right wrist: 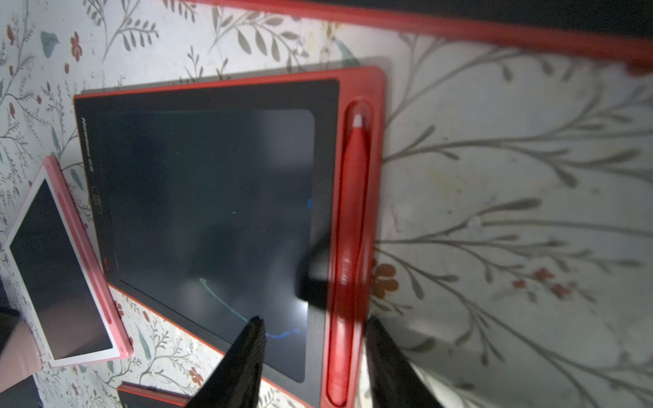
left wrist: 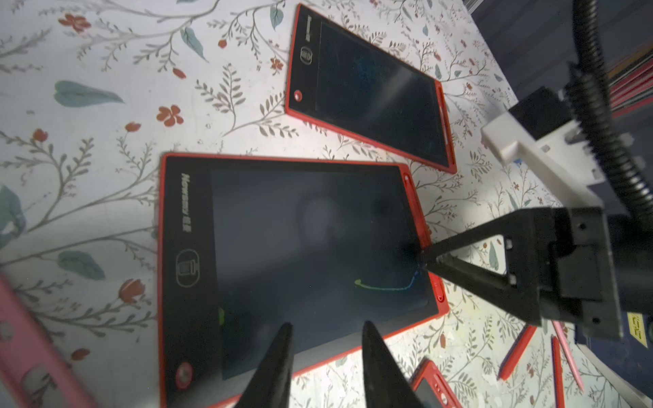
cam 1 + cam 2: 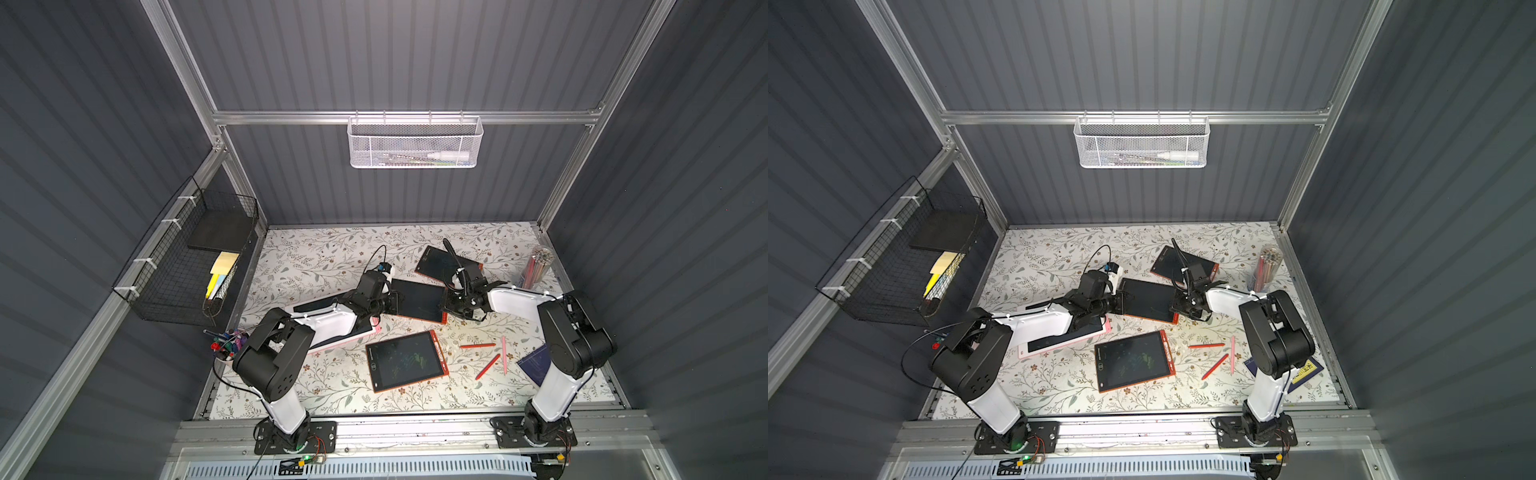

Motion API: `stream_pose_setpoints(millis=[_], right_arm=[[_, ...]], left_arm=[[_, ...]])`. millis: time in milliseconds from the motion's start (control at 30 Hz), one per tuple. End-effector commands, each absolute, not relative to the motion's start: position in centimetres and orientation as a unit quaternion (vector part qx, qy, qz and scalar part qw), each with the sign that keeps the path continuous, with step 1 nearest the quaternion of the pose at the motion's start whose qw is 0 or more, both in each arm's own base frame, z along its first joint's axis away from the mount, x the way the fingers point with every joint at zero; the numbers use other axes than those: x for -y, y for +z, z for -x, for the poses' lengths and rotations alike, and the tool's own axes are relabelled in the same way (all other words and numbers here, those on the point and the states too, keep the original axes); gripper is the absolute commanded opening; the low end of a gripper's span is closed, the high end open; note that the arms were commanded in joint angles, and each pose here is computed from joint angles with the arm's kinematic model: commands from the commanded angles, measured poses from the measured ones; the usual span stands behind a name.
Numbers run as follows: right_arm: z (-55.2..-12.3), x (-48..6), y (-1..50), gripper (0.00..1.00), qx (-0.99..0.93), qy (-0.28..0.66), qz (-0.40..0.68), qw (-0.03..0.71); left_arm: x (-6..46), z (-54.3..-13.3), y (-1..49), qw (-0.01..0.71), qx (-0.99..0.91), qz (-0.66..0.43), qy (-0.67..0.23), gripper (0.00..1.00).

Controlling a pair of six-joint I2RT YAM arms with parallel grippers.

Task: Place the stylus back onto the writing tablet
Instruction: Move the writing tablet to the center of the board.

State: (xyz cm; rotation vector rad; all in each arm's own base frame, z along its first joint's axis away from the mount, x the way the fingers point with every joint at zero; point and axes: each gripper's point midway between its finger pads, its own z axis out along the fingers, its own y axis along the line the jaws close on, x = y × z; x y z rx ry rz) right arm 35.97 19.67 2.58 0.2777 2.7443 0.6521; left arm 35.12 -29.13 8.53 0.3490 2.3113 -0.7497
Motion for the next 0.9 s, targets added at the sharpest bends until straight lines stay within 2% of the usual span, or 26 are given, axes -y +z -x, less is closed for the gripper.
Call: stream_pose_setpoints(millis=[0,133,433,633,867], right_arm=[[-35.8,-20.4,1.6,0.48,-0.957,0.231,-0.112,0.133],[-36.5,-21.4,1.6,0.48,-0.954,0.242,-0.116,0.133],[-37.9,-22.8,1.7,0.48,-0.95,0.247,-0.132,0.14],[-38.6,-24.1,1.7,0.5,-0.949,0.255,-0.124,0.136],[-40.2,-25.7,2.0,0.52,-0.947,0.267,-0.114,0.14]], left_arm=[[29.0,-33.6,7.2,0.311,-0.893,-0.15,-0.288,0.36],[29.5,-33.2,6.7,0.3,-0.892,-0.155,-0.3,0.38],[29.1,-32.0,3.1,0.26,-0.909,-0.168,-0.279,0.54],[29.4,-32.6,1.8,0.252,-0.913,-0.175,-0.268,0.6],[29.3,-34.9,2.0,0.279,-0.917,-0.153,-0.241,0.72]])
